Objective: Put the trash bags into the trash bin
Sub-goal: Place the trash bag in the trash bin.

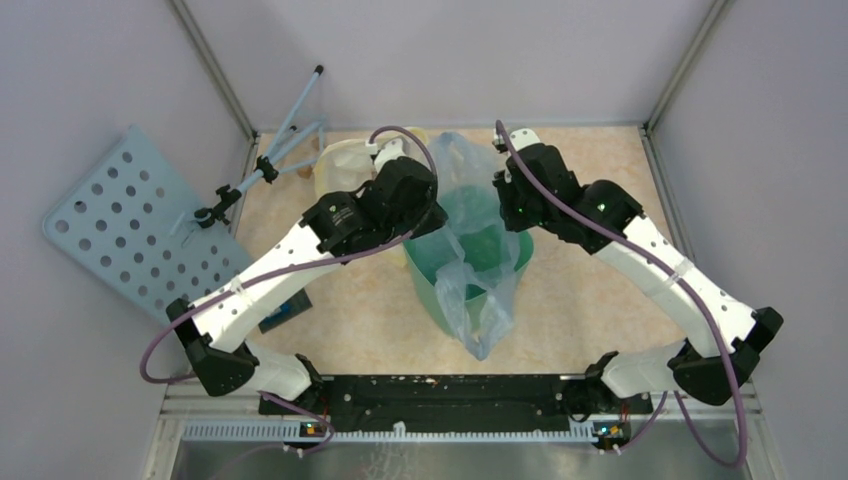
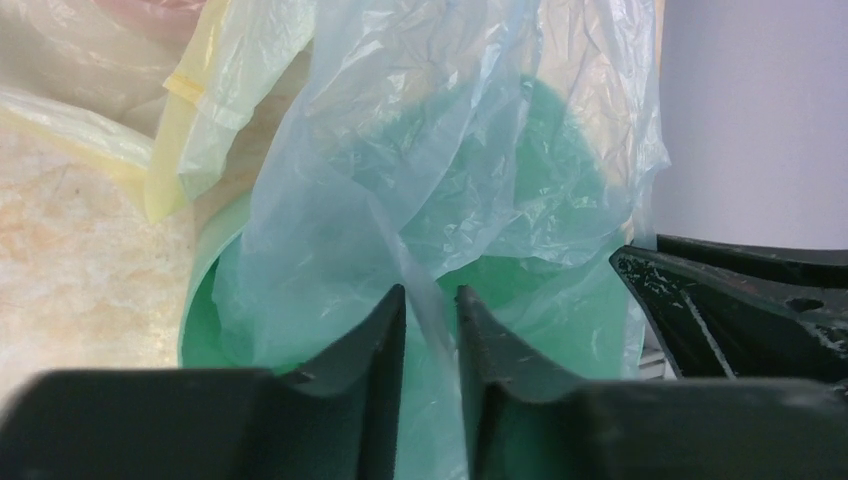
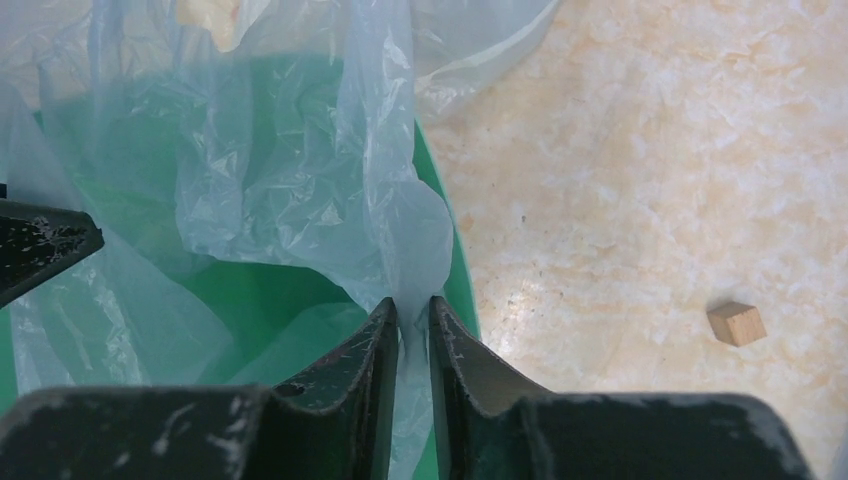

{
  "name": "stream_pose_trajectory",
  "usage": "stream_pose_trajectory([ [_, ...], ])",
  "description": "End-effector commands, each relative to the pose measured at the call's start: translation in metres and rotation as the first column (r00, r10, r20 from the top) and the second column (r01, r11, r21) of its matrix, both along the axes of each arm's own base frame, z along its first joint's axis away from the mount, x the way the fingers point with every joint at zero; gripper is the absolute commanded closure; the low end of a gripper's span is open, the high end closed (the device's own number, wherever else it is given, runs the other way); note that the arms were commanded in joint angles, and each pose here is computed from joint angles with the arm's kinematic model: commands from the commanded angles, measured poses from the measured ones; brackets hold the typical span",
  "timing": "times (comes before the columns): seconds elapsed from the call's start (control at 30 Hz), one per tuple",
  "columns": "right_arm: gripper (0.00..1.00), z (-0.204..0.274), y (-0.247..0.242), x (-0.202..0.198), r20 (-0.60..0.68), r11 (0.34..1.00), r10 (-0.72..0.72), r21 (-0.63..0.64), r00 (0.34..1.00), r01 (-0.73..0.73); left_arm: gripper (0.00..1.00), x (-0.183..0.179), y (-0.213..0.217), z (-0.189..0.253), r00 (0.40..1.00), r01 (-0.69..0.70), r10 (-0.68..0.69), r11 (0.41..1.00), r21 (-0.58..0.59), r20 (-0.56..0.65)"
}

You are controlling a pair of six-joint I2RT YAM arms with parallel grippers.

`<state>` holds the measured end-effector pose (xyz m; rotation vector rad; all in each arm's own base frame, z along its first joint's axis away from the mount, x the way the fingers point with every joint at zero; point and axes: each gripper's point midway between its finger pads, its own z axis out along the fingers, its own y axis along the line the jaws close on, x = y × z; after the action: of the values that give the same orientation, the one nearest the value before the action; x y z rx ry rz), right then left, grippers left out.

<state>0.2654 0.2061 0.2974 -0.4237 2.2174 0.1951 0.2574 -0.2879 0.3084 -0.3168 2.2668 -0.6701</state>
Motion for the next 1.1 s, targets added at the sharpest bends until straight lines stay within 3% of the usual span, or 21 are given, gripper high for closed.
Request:
stream_pose_trajectory([
  [0.0,0.87,0.015,0.002,-0.004,0.041,0.999,0.022,0.042,0.999,-0.023,0.86,0.004,-0.012,0.005,0.999,0.03,-0.029,0.999,-0.036,0.03],
  [0.03,0.91,0.014,0.001,-0.003,0.04,0.999,0.021,0.035,0.999,-0.022,0.99,0.004,-0.01,0.005,0.999,0.026,-0.024,0.999,-0.035,0.033],
  [0.07,0.97,0.015,0.0,-0.003,0.044,0.999,0.017,0.032,0.999,-0.018,1.0,0.004,-0.007,0.006,0.999,0.017,-0.016,0.999,-0.034,0.038],
  [0.23,1.0,0.021,-0.003,-0.008,0.078,0.998,0.05,0.042,0.996,-0.054,1.0,-0.002,0.014,0.024,0.995,-0.007,0.011,0.999,-0.046,0.099],
  [0.4,1.0,0.033,-0.017,-0.003,0.141,0.998,0.003,0.059,0.99,-0.012,1.0,-0.022,0.021,0.034,0.994,0.059,-0.051,0.995,-0.082,0.101],
  [0.77,1.0,0.033,-0.036,0.04,0.151,0.994,-0.063,0.101,0.986,0.048,1.0,-0.048,0.064,0.017,0.992,0.054,-0.048,0.997,-0.051,0.113],
  [1.07,0.98,0.009,-0.034,0.065,0.099,0.996,-0.079,0.056,0.992,0.074,1.0,-0.063,0.063,-0.007,0.988,0.142,-0.138,0.988,-0.056,0.072],
])
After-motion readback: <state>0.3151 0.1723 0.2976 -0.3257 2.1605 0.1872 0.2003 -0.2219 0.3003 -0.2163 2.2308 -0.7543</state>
